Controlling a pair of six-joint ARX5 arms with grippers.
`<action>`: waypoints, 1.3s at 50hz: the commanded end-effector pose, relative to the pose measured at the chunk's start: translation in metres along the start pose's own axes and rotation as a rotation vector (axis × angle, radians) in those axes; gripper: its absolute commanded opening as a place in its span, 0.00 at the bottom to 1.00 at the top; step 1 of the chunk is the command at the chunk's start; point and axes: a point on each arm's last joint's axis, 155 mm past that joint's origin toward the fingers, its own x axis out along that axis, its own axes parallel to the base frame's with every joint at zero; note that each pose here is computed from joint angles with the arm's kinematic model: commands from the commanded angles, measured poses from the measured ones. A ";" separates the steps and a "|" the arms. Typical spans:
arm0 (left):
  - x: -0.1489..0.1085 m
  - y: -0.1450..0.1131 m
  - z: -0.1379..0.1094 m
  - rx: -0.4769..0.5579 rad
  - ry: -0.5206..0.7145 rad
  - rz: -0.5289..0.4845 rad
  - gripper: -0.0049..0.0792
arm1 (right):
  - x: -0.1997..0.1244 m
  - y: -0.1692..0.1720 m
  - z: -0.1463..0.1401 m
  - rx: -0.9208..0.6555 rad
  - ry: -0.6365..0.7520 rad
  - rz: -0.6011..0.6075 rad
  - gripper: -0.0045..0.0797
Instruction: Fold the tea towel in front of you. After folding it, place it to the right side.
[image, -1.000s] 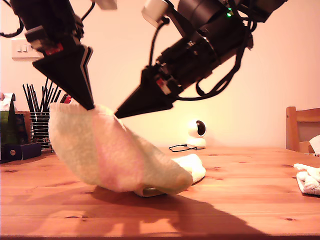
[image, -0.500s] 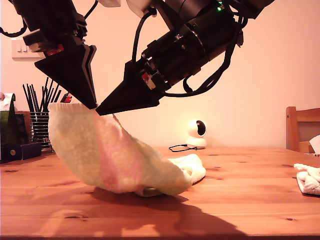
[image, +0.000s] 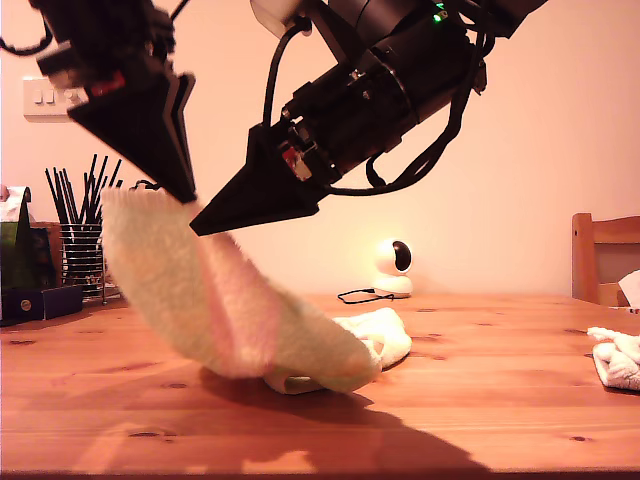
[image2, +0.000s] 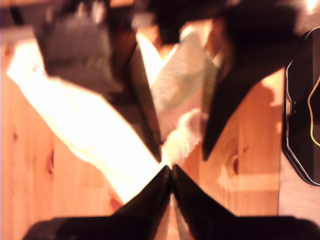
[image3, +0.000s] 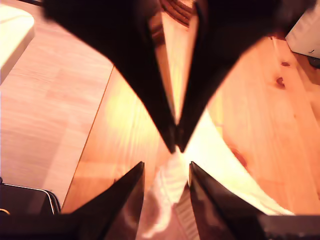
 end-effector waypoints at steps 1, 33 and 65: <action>-0.002 -0.005 0.001 0.014 -0.005 -0.002 0.03 | 0.012 0.012 -0.012 0.024 0.017 0.042 0.35; -0.005 0.009 -0.020 0.051 0.092 0.063 0.03 | 0.011 0.023 -0.026 0.065 0.069 0.080 0.35; -0.006 0.020 -0.028 -0.004 0.085 0.084 0.03 | 0.011 0.012 -0.035 0.055 0.119 0.025 0.04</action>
